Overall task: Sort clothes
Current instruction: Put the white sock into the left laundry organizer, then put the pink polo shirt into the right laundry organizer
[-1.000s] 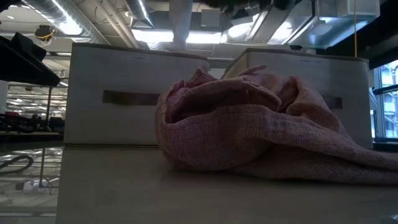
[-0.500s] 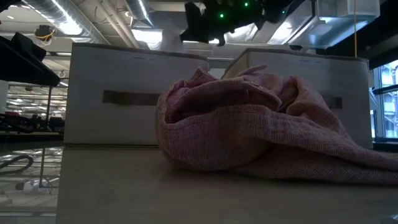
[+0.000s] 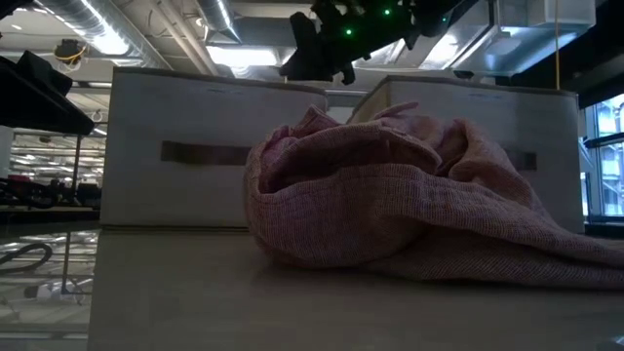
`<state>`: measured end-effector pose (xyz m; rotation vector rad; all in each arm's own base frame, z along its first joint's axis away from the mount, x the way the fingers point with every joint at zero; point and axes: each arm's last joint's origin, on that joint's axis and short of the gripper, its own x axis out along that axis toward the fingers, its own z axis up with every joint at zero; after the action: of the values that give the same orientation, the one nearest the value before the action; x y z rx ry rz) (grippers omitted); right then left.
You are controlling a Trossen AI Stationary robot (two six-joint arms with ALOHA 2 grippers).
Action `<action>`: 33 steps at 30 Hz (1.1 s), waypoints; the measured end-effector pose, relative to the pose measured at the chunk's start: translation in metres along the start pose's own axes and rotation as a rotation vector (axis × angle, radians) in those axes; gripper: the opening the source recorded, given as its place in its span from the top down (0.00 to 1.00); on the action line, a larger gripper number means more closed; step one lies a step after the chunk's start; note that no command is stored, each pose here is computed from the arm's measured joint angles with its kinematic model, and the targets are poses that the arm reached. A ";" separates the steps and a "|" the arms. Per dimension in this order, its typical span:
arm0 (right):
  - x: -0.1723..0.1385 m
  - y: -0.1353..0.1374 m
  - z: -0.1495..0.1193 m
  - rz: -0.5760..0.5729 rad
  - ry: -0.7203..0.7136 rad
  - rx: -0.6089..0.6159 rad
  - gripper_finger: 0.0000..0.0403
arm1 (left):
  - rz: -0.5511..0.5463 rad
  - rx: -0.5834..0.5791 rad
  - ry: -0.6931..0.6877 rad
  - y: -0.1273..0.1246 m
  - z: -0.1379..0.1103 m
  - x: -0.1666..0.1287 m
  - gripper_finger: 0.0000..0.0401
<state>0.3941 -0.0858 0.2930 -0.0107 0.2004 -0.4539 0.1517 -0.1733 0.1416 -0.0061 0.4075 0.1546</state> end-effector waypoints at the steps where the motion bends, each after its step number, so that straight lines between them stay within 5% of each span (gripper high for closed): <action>1: 0.000 0.000 0.000 0.000 0.000 0.000 0.68 | 0.000 0.000 0.000 0.000 0.000 0.000 0.68; 11: -0.032 0.003 0.028 0.010 -0.036 -0.028 0.41 | 0.000 -0.001 0.000 0.000 0.000 0.000 0.68; 21: -0.120 0.037 0.064 0.121 -0.010 -0.046 0.40 | -0.006 -0.004 0.004 0.000 0.000 0.000 0.68; 33: -0.203 0.082 0.039 0.228 0.321 0.048 0.40 | -0.006 -0.004 0.004 0.000 0.000 0.000 0.68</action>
<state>0.2583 0.0753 0.3651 0.1316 0.5011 -0.2304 0.1517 -0.1735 0.1416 -0.0114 0.4115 0.1492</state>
